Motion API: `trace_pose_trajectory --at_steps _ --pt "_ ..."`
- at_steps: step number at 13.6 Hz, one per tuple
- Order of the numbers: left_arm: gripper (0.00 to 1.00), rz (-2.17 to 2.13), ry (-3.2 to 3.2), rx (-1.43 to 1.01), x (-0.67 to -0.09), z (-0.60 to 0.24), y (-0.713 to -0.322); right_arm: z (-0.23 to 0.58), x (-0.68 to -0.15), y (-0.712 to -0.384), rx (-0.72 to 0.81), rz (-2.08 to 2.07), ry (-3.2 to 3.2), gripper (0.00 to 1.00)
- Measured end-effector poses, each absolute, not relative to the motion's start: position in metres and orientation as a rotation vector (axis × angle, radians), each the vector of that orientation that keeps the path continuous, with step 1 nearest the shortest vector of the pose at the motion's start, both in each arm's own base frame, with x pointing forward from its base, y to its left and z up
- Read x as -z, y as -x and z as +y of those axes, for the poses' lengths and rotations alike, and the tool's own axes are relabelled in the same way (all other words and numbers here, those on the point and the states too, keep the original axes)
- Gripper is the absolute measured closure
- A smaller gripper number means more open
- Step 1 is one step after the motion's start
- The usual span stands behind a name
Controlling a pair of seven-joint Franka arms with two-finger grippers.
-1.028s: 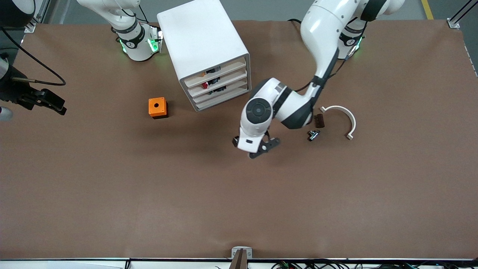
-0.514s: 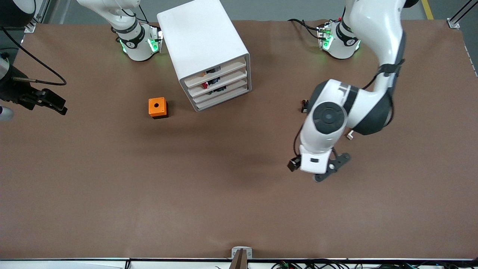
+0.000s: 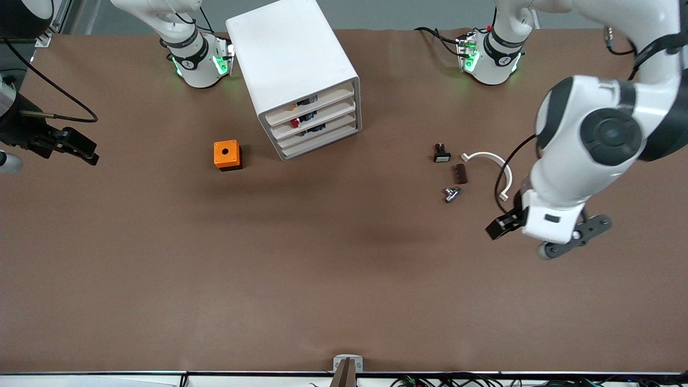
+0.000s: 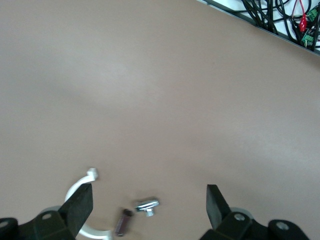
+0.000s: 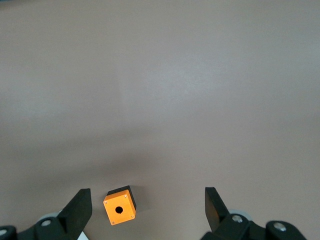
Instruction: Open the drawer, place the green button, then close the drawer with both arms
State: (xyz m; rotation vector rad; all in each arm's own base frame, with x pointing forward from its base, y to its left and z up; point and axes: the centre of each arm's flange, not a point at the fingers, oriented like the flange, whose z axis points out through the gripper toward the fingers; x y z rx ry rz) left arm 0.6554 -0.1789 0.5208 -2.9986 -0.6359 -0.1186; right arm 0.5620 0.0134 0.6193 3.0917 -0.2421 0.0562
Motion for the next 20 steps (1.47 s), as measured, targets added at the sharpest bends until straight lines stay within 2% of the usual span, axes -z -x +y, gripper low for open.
trace_pose_trajectory --at_steps 5,11,16,20 --pt "0.0 -0.494 3.005 0.056 -0.593 -0.121 -0.621 0.013 -0.619 -0.562 -0.056 -0.242 -3.092 0.0" --pt "0.0 -0.312 3.041 0.027 -0.645 -0.069 -0.588 0.014 -0.619 -0.562 -0.051 -0.242 -3.092 0.0" --pt "0.0 -0.281 3.083 -0.012 -0.653 -0.022 -0.562 0.014 -0.619 -0.562 -0.05 -0.24 -3.092 0.0" --pt "0.0 -0.155 3.095 -0.018 -0.652 -0.033 -0.533 0.015 -0.619 -0.562 -0.05 -0.238 -3.093 0.0"
